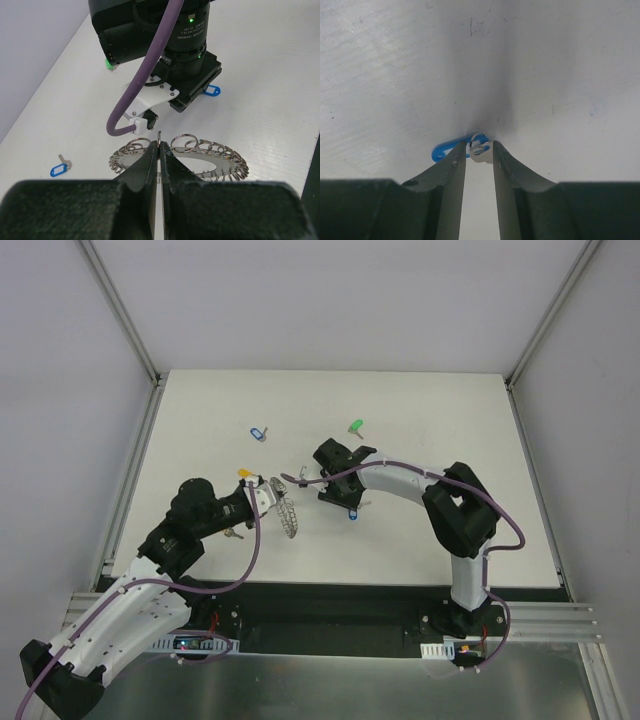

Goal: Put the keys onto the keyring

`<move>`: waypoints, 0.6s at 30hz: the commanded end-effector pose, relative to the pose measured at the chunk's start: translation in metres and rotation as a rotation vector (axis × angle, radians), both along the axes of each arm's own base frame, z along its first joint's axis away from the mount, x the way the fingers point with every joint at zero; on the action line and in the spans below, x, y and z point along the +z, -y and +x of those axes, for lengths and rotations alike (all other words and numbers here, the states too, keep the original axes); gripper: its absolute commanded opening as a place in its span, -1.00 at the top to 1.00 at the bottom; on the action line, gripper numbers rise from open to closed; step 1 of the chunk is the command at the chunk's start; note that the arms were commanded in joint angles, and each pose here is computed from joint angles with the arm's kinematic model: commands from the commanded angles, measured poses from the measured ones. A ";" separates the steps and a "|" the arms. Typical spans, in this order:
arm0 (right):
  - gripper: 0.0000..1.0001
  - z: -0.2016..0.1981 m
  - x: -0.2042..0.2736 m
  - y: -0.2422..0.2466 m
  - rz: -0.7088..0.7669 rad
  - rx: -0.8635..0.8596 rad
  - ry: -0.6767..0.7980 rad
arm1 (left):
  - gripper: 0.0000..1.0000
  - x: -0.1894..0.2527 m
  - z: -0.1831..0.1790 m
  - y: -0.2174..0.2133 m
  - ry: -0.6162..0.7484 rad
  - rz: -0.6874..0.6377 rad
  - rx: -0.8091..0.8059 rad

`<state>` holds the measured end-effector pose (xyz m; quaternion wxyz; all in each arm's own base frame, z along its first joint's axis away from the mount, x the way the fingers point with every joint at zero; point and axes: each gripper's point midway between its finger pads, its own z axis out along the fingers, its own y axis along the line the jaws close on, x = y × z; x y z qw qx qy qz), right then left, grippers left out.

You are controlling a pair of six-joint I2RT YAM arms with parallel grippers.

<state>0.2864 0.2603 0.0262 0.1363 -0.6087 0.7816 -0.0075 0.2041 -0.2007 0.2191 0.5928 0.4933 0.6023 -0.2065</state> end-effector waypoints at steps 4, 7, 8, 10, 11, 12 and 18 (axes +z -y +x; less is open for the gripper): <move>0.40 0.002 0.000 -0.002 -0.006 0.018 0.006 | 1.00 0.024 0.001 0.002 0.058 -0.056 -0.007; 0.44 0.003 -0.005 -0.002 -0.017 0.018 0.003 | 1.00 0.023 0.001 0.003 0.055 -0.055 -0.010; 0.46 0.002 -0.008 -0.001 -0.027 0.020 -0.002 | 1.00 0.023 0.001 0.003 0.055 -0.055 -0.010; 0.59 0.003 -0.009 0.001 -0.039 0.020 0.000 | 1.00 0.023 0.002 0.003 0.053 -0.055 -0.006; 0.60 0.003 -0.009 0.001 -0.043 0.023 0.002 | 1.00 0.023 0.001 0.003 0.055 -0.055 -0.010; 0.65 0.003 -0.010 0.002 -0.046 0.024 0.001 | 1.00 0.023 0.001 0.003 0.054 -0.056 -0.008; 0.97 0.004 -0.002 0.002 -0.033 0.021 0.016 | 1.00 0.027 0.000 0.003 0.056 -0.066 -0.011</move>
